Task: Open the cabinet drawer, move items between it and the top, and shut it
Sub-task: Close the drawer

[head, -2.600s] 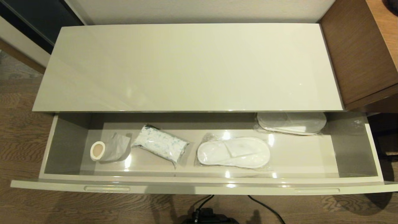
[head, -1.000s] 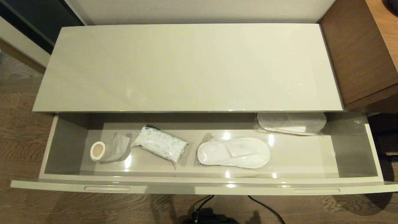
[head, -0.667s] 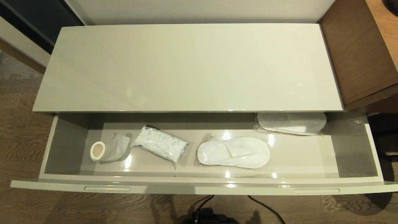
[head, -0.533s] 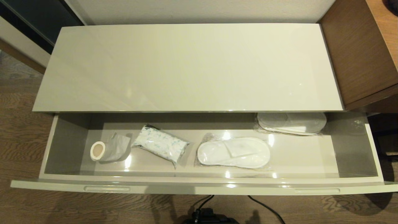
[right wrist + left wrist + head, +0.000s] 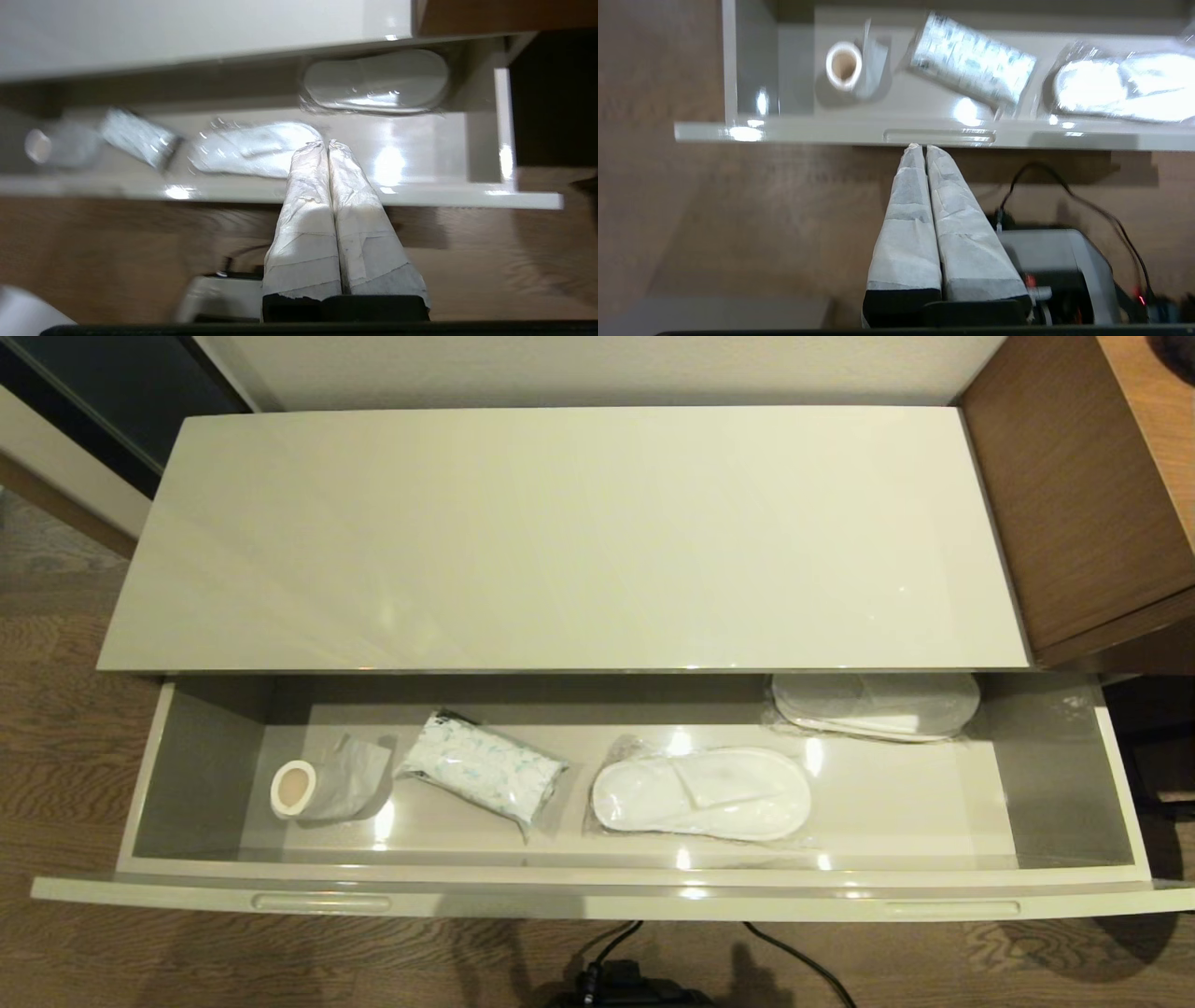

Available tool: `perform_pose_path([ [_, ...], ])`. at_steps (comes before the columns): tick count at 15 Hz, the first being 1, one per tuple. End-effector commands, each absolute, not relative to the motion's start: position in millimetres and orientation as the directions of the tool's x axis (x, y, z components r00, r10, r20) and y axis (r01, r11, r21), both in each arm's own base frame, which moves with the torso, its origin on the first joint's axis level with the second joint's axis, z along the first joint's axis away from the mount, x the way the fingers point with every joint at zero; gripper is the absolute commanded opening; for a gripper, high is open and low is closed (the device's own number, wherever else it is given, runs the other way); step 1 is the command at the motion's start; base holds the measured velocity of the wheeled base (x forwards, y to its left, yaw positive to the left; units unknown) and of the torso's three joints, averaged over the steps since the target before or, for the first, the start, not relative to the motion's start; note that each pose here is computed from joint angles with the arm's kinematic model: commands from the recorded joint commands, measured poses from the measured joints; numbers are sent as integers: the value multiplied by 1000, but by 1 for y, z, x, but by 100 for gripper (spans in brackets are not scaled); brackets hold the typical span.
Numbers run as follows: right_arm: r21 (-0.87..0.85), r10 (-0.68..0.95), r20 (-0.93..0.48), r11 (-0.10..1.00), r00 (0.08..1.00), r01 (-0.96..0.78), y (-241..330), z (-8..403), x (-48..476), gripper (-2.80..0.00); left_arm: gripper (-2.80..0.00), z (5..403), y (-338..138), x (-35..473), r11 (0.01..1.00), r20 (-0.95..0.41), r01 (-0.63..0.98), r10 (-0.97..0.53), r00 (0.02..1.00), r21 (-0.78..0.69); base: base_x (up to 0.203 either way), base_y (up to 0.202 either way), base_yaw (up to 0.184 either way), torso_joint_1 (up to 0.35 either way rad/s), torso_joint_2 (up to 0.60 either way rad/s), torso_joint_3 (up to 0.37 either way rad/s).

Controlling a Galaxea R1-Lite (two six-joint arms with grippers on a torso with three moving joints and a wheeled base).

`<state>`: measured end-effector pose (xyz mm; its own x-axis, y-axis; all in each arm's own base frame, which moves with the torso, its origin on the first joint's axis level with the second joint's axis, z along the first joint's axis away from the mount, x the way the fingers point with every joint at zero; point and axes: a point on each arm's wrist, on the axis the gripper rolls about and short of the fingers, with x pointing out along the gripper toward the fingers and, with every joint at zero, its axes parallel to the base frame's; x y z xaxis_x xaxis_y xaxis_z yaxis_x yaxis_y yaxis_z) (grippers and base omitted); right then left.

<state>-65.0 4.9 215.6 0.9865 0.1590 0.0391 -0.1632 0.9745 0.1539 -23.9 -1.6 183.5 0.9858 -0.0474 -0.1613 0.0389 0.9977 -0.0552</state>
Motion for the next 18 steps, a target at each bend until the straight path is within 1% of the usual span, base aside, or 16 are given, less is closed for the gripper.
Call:
perform_pose_path([
  [1, 270, 169, -167, 955, 971, -120, 4, 251, -4, -280, -280, 196, -1, 11, 997, -320, 21, -44, 946, -73, 0, 0, 0, 0, 0, 0],
  [2, 305, 177, -222, 947, 959, -104, 4, 255, 13, -280, -280, 197, -1, 23, 996, -368, 13, -44, 929, -86, 0, 0, 0, 0, 0, 0],
  [5, 356, 204, -472, 934, 858, -27, 4, 232, 73, -280, -280, 191, -1, 72, 992, -533, -11, -59, 844, -127, 0, 0, 0, 0, 0, 0],
  [7, 363, 228, -639, 931, 734, 28, 5, 202, 110, -280, -280, 174, 0, 111, 987, -624, -34, -74, 778, -159, 0, 0, 0, 0, 0, 0],
  [8, 363, 245, -696, 931, 675, 36, 7, 187, 117, -280, -280, 162, 0, 123, 981, -646, -52, -82, 759, -186, 0, 0, 0, 0, 0, 0],
  [10, 357, 286, -760, 934, 584, 7, 15, 162, 111, -280, -280, 139, -2, 134, 969, -671, -65, -116, 733, -238, 0, 0, 0, 0, 0, 0],
  [11, 354, 293, -776, 935, 559, 2, 16, 155, 107, -280, -280, 131, -2, 138, 964, -671, -58, -136, 729, -258, 0, 0, 0, 0, 0, 0],
  [12, 349, 293, -793, 937, 535, 2, 16, 147, 103, -280, -280, 127, -2, 145, 961, -646, -45, -150, 748, -274, 0, 0, 0, 0, 0, 0],
  [13, 347, 294, -793, 938, 533, 0, 16, 146, 103, -280, -280, 125, -3, 146, 958, -643, -42, -158, 749, -283, 0, 0, 0, 0, 0, 0],
  [14, 336, 297, -807, 942, 510, -17, 17, 144, 98, -280, -280, 122, -3, 147, 959, -637, -38, -158, 755, -282, 0, 0, 0, 0, 0, 0],
  [15, 333, 306, -826, 943, 473, -29, 18, 141, 94, -280, -280, 118, -3, 147, 959, -608, -25, -158, 778, -282, 0, 0, 0, 0, 0, 0],
  [18, 328, 338, -857, 940, 390, -92, 26, 132, 87, -280, -280, 118, -2, 143, 959, -590, -23, -154, 792, -282, 0, 0, 0, 0, 0, 0],
])
